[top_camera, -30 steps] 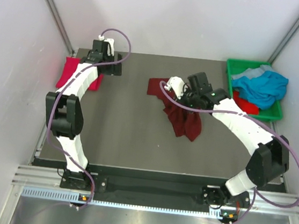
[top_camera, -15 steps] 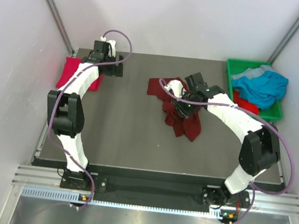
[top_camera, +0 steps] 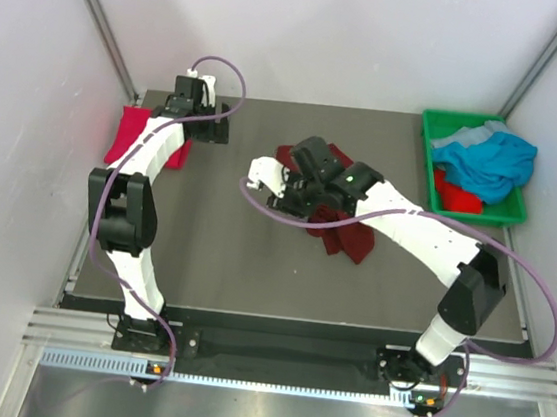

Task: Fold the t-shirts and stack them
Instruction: Flatten the tshirt out

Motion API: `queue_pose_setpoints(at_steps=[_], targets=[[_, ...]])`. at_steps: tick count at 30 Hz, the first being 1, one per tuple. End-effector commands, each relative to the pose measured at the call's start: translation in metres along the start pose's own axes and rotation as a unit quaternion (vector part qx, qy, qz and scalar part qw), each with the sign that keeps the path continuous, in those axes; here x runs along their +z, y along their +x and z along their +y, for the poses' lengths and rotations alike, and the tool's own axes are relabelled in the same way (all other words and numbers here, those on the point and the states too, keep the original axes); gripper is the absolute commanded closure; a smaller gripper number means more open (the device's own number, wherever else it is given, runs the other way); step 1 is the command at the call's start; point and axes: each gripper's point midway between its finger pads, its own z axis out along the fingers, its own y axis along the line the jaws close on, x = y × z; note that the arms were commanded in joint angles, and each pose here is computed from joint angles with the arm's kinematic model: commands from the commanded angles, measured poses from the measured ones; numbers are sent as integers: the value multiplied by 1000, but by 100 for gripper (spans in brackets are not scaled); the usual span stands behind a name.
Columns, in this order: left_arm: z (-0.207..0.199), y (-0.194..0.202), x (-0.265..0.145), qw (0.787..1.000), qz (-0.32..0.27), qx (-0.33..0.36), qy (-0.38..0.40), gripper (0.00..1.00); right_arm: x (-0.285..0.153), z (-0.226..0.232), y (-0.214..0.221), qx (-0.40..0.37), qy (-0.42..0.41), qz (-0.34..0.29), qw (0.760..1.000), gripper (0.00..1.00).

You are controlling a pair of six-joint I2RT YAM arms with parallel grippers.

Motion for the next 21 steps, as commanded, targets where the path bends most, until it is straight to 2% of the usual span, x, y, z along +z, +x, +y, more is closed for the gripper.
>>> queue_pose_setpoints(at_steps=[1,10,21], targets=[[1,-20,-23,999,-35,1,-3,5,31,6,5,-18,-9,35,999,56],[6,-22,-48,998,-51,-1,-20,5,74,1,38,-50,35,131,990,57],[10,-13,-61,998,-55,-4,-30,5,66,-6,39,-65,99,153,981,59]])
